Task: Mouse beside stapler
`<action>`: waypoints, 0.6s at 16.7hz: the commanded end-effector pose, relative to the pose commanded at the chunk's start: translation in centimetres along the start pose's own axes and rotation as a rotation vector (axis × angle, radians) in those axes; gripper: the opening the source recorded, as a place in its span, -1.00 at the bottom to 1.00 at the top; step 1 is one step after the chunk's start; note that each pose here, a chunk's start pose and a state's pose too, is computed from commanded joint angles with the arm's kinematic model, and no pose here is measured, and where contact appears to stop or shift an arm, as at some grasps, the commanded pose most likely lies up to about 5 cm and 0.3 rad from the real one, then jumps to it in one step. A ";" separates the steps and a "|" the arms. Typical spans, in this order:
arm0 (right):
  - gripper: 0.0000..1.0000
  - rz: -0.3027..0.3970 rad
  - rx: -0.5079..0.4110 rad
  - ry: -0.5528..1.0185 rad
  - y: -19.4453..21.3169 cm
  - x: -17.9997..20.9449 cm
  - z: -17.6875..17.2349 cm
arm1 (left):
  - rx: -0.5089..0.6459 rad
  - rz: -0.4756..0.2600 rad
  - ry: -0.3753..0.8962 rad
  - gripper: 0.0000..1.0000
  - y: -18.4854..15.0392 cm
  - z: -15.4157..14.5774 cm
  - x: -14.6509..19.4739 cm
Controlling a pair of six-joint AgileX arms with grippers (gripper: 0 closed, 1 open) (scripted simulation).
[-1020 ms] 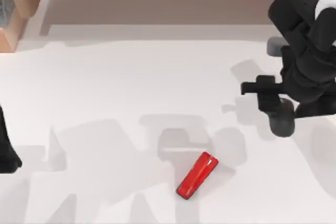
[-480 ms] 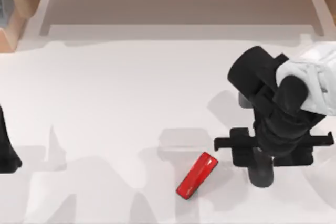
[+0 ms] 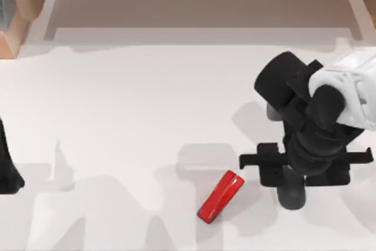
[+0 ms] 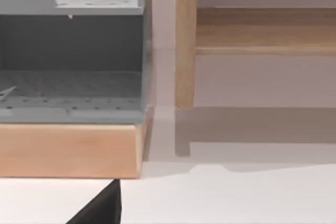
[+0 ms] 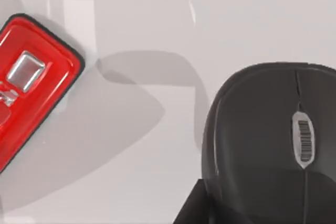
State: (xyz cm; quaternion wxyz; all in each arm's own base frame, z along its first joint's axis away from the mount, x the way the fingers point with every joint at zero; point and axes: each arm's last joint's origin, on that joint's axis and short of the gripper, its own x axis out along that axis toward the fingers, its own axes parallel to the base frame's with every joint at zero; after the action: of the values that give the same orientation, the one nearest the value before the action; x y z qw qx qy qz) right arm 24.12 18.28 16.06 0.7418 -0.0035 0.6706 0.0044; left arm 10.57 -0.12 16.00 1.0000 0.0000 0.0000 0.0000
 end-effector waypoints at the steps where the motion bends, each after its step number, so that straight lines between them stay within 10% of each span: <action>1: -1.00 0.003 0.000 -0.003 0.0 -0.1 0.0 | 0.000 0.000 0.000 1.00 0.0 0.0 0.0; 10: -1.00 0.039 -0.005 -0.052 0.5 -1.0 0.4 | 0.000 0.000 0.000 1.00 0.0 0.0 0.0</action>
State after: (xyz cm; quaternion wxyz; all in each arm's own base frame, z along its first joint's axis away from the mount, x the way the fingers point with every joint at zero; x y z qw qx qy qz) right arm 24.44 18.78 17.09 0.7588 0.0078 0.6510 0.0207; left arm 10.57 -0.12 16.00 1.0000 0.0000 0.0000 0.0000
